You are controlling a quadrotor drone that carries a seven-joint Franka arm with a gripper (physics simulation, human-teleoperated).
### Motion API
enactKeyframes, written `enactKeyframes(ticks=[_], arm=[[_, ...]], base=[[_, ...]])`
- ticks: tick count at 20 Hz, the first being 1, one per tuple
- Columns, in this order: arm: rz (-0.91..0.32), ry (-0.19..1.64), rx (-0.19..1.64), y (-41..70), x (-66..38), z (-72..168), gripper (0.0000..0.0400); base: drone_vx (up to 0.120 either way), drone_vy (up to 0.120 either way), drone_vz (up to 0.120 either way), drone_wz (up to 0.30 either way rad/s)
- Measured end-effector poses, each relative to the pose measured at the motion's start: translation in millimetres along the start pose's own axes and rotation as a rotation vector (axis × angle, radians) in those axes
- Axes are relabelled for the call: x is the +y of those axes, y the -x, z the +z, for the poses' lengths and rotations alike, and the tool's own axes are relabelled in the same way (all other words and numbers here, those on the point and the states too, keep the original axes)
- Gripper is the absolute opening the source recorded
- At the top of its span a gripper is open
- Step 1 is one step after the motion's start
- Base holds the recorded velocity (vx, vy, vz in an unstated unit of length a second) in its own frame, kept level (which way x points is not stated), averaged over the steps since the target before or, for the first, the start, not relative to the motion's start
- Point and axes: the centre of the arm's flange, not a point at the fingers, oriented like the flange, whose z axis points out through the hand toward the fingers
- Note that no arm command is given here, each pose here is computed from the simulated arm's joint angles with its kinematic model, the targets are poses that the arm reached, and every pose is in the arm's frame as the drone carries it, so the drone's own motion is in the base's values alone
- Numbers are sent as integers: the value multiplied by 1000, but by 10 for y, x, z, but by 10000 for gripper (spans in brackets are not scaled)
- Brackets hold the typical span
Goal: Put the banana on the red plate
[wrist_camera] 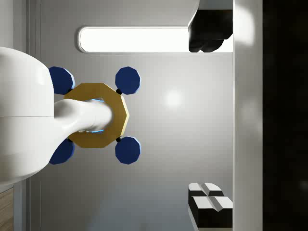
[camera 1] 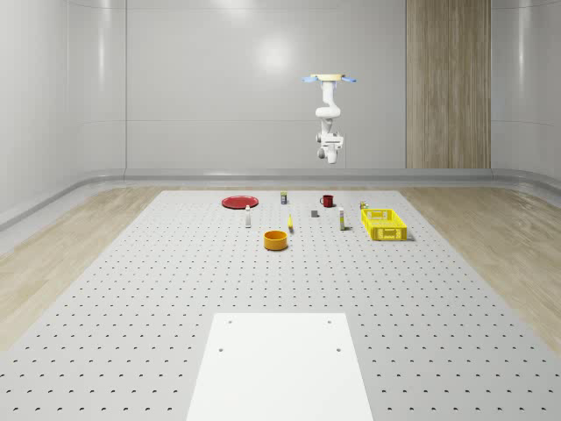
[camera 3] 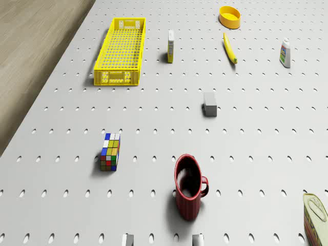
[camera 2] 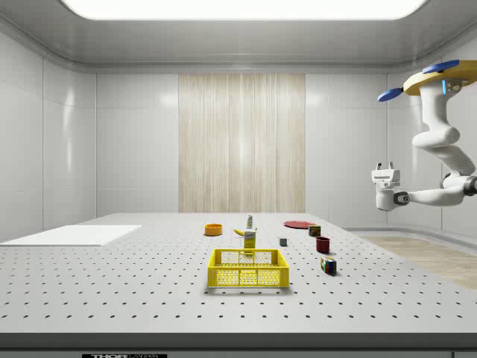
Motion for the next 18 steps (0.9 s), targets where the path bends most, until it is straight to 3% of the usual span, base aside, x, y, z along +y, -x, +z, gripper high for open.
enactKeyframes(ticks=[9, 18], arm=[[0, -5, 5, 16, 17, -613, 400], [0, -10, 10, 3, 2, -883, 400]], base=[[0, 0, 0, 0], [0, -120, 0, 0]])
